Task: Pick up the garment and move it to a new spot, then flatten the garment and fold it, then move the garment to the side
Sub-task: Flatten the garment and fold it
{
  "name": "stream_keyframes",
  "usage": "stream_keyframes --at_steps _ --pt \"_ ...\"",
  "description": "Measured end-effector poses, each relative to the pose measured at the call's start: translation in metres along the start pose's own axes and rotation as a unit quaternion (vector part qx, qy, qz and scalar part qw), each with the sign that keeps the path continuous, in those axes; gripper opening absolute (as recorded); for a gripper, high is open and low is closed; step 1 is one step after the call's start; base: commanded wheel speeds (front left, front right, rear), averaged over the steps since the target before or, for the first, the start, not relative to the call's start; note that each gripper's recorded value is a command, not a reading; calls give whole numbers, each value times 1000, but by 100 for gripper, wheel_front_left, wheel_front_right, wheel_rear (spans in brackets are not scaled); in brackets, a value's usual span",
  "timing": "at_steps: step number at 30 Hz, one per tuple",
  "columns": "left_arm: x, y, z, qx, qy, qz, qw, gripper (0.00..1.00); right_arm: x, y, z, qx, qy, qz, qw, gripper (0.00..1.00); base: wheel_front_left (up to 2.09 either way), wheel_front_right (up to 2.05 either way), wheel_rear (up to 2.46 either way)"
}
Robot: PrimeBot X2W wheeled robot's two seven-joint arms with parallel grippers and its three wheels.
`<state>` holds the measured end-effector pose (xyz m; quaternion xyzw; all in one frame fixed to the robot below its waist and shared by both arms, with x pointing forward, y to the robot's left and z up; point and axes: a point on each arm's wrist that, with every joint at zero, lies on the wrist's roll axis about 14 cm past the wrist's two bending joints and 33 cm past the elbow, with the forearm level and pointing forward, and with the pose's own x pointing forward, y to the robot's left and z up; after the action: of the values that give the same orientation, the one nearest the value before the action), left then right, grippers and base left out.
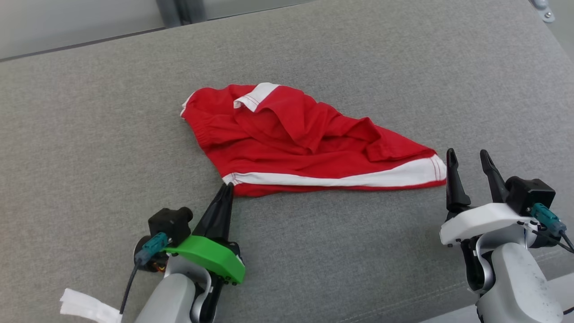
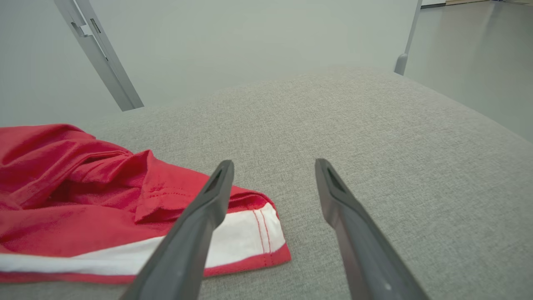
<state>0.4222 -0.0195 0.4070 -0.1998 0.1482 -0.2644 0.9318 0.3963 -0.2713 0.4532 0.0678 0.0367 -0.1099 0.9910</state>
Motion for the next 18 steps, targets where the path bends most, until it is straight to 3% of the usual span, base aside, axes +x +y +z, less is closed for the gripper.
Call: stream_keyframes --at_steps 12,14,15,16,18 --pt "-64 89 29 43 -43 165 984 0 6 77 -7 -8 6 111 994 100 0 0 0" --pt "-76 100 33 60 -46 190 979 48 4 90 -6 -11 5 130 991 100 0 0 0" --pt "-84 105 34 64 -48 203 976 95 2 97 -5 -12 3 140 990 100 0 0 0" --pt "-91 109 35 69 -48 214 973 100 -1 104 -4 -15 1 151 988 100 0 0 0" --pt "-102 115 35 77 -48 230 969 100 -5 113 -2 -15 -2 166 986 100 0 0 0"
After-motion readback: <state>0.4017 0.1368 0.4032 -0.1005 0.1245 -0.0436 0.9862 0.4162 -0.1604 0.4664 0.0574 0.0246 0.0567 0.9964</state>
